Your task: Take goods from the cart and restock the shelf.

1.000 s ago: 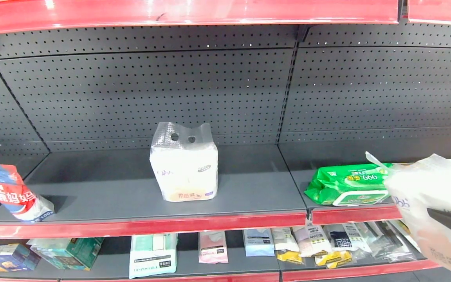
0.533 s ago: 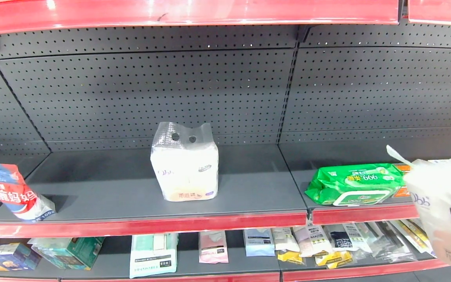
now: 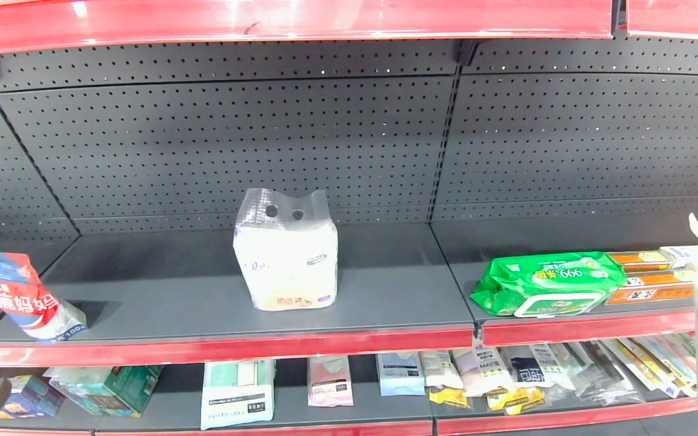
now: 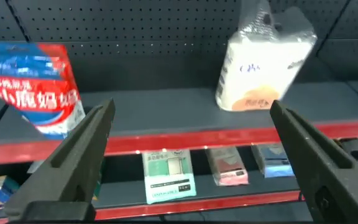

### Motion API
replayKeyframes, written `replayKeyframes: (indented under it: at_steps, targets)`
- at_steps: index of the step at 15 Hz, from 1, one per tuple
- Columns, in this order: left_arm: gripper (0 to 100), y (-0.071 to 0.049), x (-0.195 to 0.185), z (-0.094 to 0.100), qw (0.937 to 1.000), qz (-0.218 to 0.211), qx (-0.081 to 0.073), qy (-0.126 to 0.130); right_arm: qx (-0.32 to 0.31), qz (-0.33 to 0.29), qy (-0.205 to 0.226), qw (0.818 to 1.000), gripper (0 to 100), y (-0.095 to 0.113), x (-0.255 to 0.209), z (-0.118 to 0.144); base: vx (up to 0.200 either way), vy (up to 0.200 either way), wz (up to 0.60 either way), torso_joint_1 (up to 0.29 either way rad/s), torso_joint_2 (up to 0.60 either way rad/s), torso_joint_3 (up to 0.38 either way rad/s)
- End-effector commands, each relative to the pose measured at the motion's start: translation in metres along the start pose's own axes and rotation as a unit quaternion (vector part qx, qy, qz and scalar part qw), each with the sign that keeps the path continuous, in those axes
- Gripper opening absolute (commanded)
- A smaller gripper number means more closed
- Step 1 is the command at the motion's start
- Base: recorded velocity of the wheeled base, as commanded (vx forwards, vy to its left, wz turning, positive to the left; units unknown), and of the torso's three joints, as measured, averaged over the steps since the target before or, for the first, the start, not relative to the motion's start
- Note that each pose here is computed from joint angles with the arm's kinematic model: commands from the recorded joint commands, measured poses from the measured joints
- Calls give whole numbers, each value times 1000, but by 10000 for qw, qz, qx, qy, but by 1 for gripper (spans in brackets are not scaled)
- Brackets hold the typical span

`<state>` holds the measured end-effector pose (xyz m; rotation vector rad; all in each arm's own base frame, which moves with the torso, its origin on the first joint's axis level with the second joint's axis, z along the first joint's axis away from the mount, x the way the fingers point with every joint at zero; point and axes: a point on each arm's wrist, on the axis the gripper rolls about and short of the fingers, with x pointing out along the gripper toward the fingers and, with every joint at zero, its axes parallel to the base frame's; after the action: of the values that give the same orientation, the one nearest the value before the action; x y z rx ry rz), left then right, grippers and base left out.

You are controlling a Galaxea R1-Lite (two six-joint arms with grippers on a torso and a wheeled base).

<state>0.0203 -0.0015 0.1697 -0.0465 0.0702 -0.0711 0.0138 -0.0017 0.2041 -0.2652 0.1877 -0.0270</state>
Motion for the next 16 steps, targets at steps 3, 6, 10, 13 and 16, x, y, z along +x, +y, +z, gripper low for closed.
replayKeyframes:
  at_steps: [3,6,10,13,16]
  targets:
    - [100,5,88,8,9879,-102,541,1449,277,-406,-420,9979,0,0,-22,-11,0,0,0,0,0,0]
    - [100,13,127,-8,9692,-1213,828,1977,268,-460,-507,9973,0,-1,-25,-7,0,0,0,0,0,0]
    - [100,31,195,-29,9457,-2152,1467,1948,255,-455,-453,9976,0,0,-25,-14,0,0,0,0,0,0]
    - [100,31,239,-25,9382,-2674,1445,1652,248,-463,-451,9976,0,1,-27,-18,0,0,0,0,0,0]
    - [100,33,278,-26,9246,-3229,1450,1412,46,-447,-346,9984,0,2,-24,-18,0,0,0,0,0,0]
